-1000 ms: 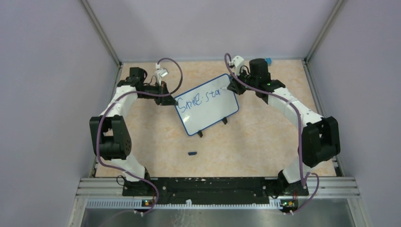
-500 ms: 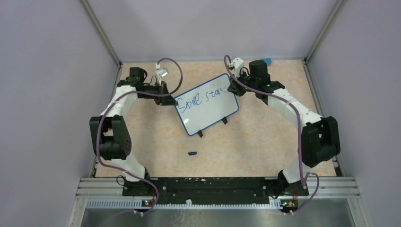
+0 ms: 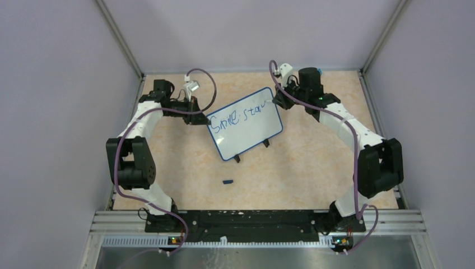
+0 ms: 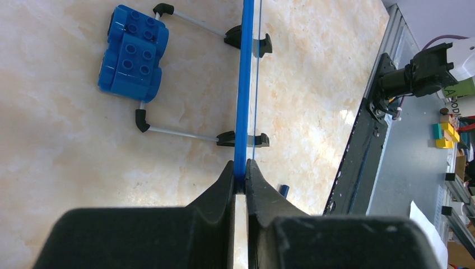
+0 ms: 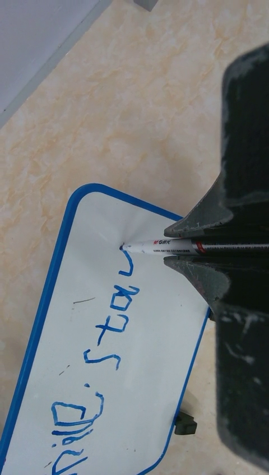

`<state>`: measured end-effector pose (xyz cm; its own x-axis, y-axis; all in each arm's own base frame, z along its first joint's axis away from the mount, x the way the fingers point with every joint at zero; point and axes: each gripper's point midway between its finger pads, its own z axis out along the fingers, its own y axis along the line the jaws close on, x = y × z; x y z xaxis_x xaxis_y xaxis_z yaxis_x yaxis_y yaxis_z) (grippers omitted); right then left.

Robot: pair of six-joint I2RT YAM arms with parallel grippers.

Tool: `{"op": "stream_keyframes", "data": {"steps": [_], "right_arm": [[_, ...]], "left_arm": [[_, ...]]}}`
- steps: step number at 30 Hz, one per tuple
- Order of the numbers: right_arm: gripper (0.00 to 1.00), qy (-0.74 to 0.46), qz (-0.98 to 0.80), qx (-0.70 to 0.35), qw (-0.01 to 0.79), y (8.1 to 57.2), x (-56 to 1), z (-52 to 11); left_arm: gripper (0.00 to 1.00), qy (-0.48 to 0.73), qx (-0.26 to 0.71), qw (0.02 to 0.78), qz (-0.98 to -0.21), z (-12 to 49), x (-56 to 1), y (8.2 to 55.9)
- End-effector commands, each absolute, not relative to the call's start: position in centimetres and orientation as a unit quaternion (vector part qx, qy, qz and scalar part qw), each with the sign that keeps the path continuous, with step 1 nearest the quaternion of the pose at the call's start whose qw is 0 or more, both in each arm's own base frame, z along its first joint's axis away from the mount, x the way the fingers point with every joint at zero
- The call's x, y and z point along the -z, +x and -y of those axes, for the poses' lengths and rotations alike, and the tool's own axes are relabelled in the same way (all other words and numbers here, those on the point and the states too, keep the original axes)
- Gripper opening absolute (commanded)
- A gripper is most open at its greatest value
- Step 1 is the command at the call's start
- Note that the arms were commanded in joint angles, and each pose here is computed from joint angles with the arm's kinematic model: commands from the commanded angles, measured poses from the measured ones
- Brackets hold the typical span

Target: Write a sentence on the whiteboard

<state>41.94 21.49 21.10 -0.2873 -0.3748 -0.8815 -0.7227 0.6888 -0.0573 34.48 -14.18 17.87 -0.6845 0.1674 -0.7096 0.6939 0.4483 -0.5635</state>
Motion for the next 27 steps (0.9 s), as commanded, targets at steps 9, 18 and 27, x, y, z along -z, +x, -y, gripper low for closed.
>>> {"op": "stream_keyframes", "data": {"steps": [9, 18, 27], "right_arm": [[0.00, -0.350, -0.771, -0.173, 0.504, 43.0, -22.2, -21.2], [0.00, -0.356, -0.777, -0.175, 0.488, 41.7, -20.9, -20.9], [0.00, -0.361, -0.782, -0.182, 0.475, 40.3, -19.6, -20.7]], "left_arm": [[0.00, 0.303, 0.424, 0.317, -0.792, 14.1, -18.2, 35.5], [0.00, 0.304, 0.421, 0.317, -0.793, 14.1, -18.2, 35.5], [0.00, 0.303, 0.423, 0.318, -0.792, 14.1, -18.3, 35.6]]}}
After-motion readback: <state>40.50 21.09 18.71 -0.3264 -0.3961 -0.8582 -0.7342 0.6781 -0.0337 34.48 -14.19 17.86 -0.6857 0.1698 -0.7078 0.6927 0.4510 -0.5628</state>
